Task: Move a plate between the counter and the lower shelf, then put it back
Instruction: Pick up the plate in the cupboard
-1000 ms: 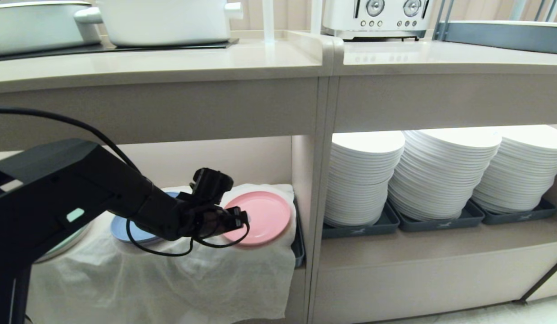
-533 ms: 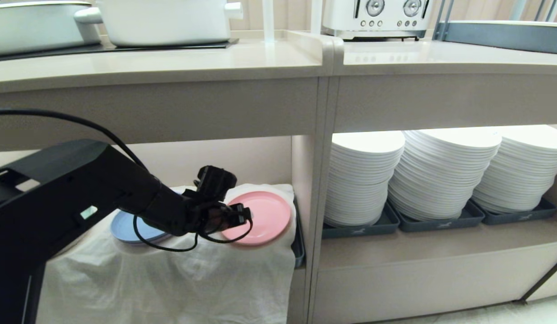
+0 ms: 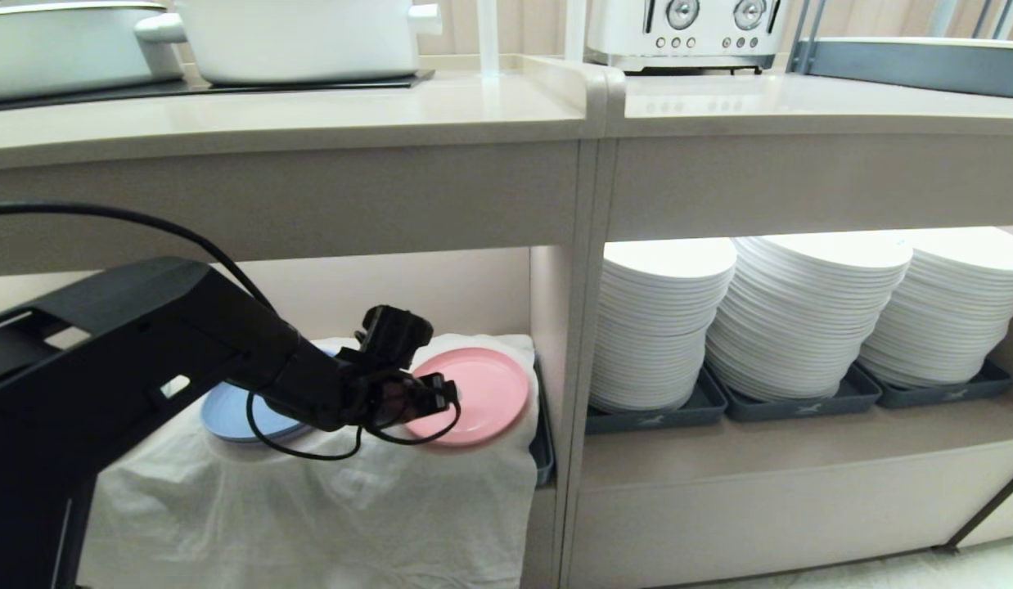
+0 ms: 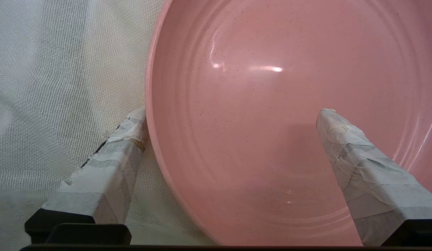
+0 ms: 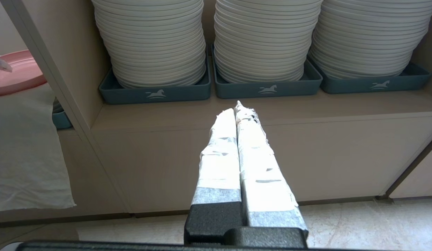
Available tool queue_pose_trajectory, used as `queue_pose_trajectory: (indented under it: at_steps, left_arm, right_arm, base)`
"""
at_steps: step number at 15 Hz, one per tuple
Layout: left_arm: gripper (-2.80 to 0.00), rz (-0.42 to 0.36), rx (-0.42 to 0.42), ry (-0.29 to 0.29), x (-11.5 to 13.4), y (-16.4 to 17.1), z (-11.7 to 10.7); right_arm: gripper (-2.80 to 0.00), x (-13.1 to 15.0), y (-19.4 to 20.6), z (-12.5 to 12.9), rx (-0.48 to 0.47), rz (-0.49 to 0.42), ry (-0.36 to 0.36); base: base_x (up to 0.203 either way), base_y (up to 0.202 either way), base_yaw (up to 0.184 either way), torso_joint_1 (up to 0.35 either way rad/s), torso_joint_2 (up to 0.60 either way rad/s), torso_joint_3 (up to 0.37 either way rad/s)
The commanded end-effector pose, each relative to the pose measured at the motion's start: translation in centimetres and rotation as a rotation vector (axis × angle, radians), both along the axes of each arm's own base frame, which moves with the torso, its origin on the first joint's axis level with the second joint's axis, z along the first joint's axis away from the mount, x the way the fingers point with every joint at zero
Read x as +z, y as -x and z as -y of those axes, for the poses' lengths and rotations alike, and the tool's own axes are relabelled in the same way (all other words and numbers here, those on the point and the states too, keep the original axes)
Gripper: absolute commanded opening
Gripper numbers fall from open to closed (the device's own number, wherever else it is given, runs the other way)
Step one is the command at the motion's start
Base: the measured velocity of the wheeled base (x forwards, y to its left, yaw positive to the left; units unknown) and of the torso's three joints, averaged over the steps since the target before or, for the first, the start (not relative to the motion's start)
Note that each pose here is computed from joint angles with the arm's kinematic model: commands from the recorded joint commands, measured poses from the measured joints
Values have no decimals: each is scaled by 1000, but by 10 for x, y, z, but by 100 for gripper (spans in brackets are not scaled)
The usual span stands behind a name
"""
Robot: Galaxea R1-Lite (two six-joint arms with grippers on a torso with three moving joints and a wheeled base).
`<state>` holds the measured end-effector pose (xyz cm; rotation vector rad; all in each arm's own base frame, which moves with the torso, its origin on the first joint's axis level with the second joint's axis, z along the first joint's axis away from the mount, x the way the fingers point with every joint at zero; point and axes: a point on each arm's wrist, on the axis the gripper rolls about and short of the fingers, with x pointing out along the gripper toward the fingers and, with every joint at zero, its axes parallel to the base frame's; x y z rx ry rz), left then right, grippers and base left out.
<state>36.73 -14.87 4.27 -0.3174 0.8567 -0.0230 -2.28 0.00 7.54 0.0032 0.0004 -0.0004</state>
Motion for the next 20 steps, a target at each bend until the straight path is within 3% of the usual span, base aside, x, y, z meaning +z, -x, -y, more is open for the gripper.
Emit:
queue_pose_trajectory:
  at_steps: [1,6,7,20]
  left_arm:
    - [0,0,3,1,-2,-1,0]
    - [0,4,15,-12,-3,-2,0]
    - [-280,3,17,-11,-3,-2,0]
    - [-280,17,32,-25,-1,-4,0]
  right_arm:
    - [-280,0,0,0,0,0,0]
    - [-280,0,0,0,0,0,0]
    - [-280,0,0,0,0,-1,0]
    - [-280,0,0,0,0,0,0]
  base:
    - [0,0,0,0,0,0]
    - [0,0,0,0,0,0]
    - [0,0,0,0,0,0]
    - [0,0,0,0,0,0]
